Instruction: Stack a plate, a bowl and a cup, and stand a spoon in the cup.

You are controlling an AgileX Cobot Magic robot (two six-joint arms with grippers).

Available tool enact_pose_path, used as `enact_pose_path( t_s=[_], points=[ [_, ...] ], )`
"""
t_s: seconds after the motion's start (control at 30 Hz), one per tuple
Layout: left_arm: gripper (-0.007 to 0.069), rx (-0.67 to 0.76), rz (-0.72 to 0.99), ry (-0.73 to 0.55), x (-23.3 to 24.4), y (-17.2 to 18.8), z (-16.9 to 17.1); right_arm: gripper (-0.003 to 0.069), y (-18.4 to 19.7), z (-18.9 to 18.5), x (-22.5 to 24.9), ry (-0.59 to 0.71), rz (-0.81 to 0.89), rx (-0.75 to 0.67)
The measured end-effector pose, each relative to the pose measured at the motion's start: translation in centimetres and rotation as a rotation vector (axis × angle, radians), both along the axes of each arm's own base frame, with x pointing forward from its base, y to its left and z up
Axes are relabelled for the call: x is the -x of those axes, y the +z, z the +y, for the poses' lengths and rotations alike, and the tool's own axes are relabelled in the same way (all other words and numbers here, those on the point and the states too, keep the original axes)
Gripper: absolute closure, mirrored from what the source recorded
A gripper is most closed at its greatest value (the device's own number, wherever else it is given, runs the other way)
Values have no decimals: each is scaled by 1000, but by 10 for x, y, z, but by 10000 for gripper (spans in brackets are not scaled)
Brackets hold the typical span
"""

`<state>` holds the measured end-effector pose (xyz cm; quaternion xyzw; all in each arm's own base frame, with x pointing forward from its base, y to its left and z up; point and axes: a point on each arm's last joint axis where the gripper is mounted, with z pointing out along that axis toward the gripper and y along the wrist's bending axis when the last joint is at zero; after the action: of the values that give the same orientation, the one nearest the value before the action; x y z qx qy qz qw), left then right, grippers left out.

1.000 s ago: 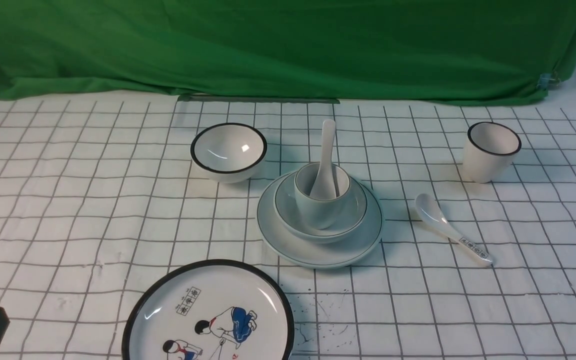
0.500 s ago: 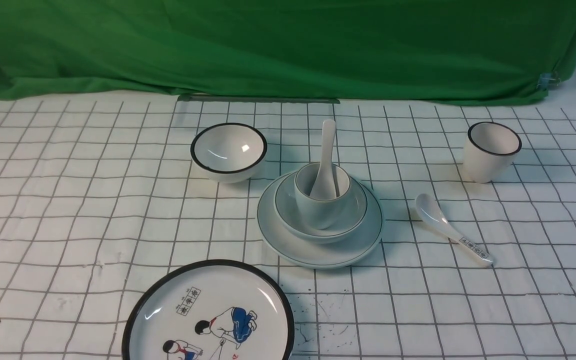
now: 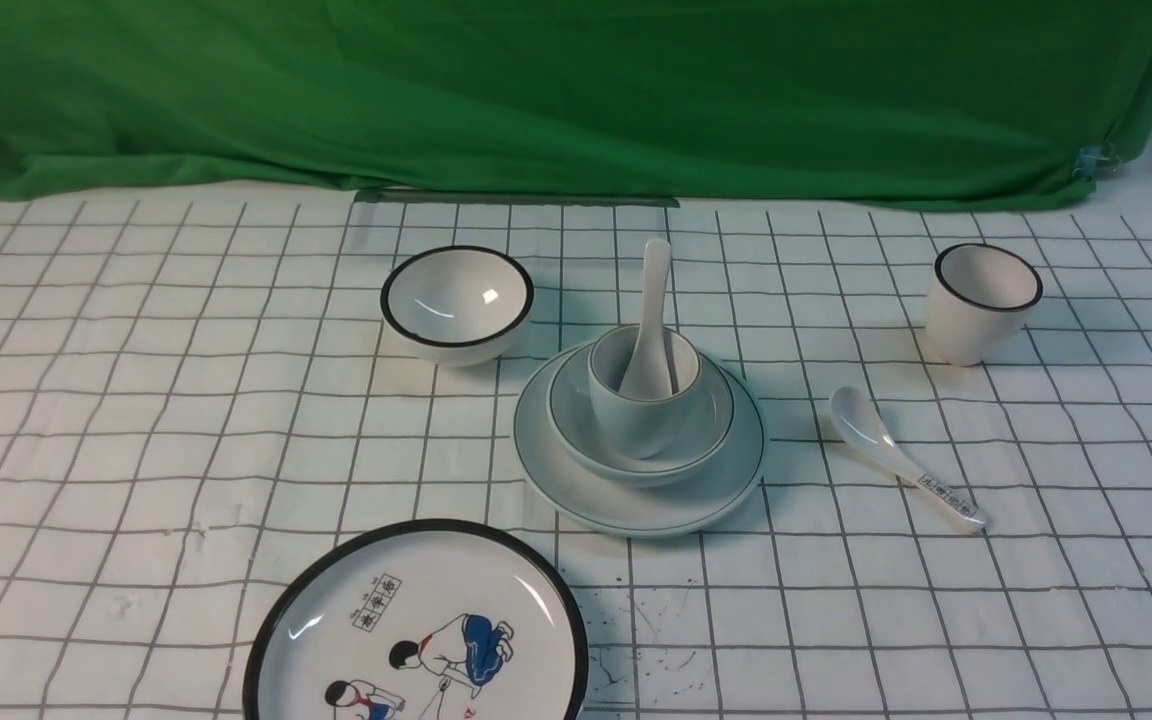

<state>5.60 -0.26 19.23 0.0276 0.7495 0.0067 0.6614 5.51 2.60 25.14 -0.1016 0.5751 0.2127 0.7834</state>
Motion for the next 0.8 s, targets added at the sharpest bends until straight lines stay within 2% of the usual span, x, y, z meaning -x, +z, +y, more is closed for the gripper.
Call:
enact_pose_path(
  t_s=[0.6,0.73,0.8],
  points=[
    [623,-1,3,-1,0,0,0,422,0,0,0,0,0,0],
    [623,-1,5,-1,0,0,0,422,-5,-2,-1,-62,16,83],
    [623,-1,5,-1,0,0,0,422,-25,-8,-5,-177,133,202]
  ],
)
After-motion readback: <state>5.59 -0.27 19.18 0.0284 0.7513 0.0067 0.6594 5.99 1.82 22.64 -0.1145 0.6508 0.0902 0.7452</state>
